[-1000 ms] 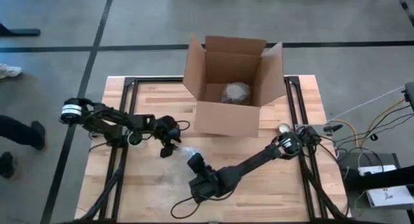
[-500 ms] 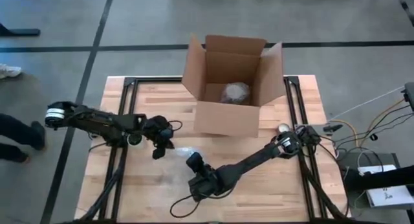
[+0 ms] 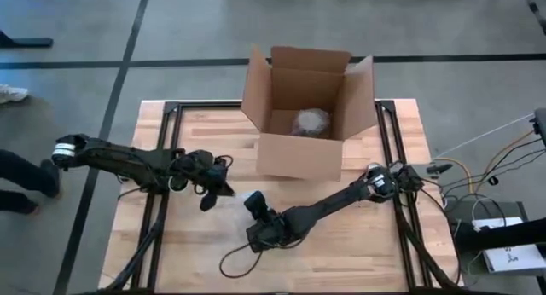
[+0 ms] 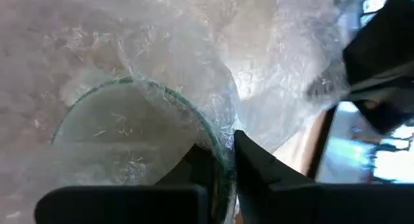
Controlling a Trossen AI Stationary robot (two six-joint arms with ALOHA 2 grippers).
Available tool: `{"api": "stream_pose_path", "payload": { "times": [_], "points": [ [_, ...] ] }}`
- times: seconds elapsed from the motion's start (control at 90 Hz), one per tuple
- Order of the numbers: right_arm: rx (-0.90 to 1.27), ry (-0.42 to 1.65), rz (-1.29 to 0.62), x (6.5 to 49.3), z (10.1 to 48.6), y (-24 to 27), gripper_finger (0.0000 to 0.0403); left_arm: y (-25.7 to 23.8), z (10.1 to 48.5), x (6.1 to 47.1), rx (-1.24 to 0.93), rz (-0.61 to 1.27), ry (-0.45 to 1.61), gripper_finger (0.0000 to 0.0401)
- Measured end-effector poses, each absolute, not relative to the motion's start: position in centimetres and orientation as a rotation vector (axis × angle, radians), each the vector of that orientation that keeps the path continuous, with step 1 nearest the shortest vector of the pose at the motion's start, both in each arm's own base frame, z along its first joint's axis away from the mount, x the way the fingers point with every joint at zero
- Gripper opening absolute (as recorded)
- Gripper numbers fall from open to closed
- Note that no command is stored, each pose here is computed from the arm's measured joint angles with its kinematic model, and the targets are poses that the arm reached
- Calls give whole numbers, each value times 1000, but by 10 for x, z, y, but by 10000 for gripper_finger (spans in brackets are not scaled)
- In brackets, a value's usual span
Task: Wrap mug
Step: Wrap the blue patterned mug with the bubble wrap
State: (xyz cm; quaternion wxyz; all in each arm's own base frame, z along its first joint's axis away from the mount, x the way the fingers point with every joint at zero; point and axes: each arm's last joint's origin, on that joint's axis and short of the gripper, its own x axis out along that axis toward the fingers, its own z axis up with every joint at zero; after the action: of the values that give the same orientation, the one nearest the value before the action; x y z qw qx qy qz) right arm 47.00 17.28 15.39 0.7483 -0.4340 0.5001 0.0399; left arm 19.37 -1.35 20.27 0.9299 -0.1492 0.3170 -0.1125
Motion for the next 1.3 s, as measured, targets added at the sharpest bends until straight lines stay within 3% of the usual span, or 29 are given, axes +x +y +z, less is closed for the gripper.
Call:
{"api": "stream_pose_path", "payload": {
  "times": [0.4,0.611,0.9,1.1,1.3],
  "points": [
    [-674,1137,139,481,164,142,18,-42,225,224,-258,-325,593,0],
    [-631,1147,168,480,166,141,18,-45,223,227,-255,-300,709,0],
    [-613,1145,205,480,166,143,18,-36,187,218,-194,-46,819,0],
    [-564,1145,251,481,166,142,18,-46,160,221,-270,-116,753,0],
    [-373,1188,305,482,163,129,17,-59,149,228,-267,-171,751,0]
  ]
}}
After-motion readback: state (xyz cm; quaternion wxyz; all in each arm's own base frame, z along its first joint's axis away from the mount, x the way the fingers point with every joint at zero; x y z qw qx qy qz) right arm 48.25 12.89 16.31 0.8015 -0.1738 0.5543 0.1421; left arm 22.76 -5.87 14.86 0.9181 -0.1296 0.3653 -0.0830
